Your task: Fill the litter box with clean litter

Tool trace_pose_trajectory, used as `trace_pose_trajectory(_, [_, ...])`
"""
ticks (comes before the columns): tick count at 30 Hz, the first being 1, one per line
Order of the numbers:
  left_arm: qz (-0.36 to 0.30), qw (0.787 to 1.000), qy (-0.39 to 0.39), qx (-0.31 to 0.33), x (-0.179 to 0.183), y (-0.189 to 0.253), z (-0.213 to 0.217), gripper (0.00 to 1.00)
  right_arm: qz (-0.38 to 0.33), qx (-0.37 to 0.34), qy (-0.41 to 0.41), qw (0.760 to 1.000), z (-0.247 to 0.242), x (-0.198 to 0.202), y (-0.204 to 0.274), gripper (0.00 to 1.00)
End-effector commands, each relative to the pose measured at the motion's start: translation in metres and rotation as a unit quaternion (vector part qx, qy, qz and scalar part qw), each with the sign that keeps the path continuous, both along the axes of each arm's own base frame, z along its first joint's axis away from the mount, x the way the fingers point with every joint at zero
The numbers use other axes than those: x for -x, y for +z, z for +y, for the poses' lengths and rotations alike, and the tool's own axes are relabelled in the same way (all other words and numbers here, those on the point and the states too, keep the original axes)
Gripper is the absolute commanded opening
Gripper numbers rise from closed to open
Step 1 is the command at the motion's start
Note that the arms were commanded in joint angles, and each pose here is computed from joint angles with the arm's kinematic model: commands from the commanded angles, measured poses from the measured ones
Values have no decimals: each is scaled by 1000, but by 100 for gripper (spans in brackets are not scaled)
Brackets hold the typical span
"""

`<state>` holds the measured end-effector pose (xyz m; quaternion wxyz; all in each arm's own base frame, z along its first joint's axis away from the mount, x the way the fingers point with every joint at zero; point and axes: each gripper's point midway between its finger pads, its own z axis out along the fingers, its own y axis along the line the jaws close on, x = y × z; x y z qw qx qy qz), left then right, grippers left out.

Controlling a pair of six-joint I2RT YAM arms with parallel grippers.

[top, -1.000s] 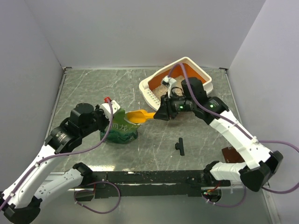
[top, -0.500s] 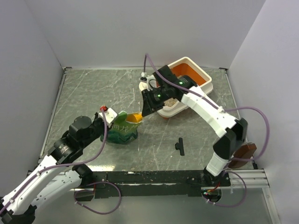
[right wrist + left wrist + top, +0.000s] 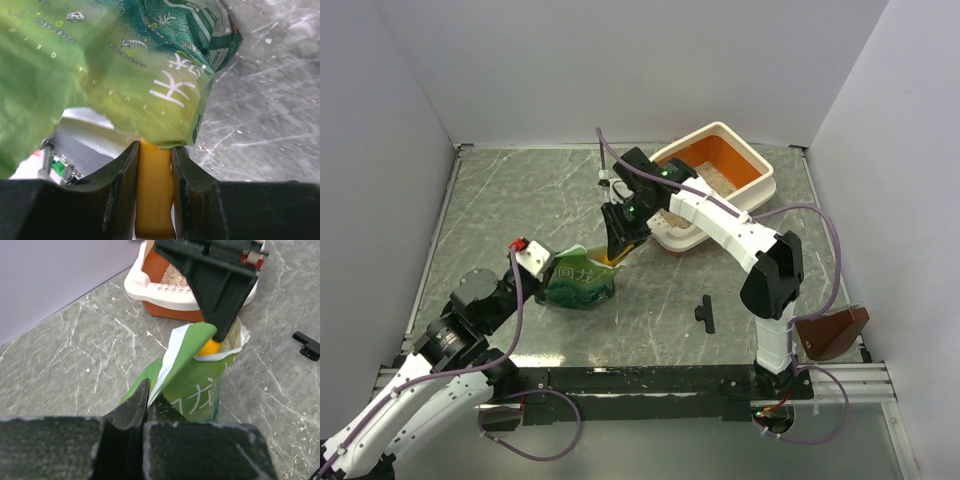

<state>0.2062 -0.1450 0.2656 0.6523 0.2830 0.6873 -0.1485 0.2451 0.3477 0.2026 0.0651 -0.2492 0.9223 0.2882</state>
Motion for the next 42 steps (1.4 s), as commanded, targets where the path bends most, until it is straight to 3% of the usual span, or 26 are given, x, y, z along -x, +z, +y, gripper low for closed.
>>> trace_pose_trajectory(1, [-73,994,-13,85,6,54,-4,1,42,60,-22,997,-11,-2,-60,0])
trace_pose_trajectory(9, [-59,995,-18,78,2,45,-10,1,81,-22,-27,996,5,4,-96,0])
trace_pose_trajectory(19, [-45,996,-36,69,-4,33,-24,1,102,-215,-39,971,34,15,-114,0])
trace_pose_trajectory(29, [-42,997,-17,63,-9,25,-20,1,80,-391,-36,916,55,14,-73,0])
trace_pose_trajectory(35, [-44,997,-11,65,-10,24,-17,1,50,-452,-27,890,57,12,-51,0])
trace_pose_trajectory(42, [-47,997,3,67,-11,24,-12,1,25,-483,-9,875,50,17,-23,0])
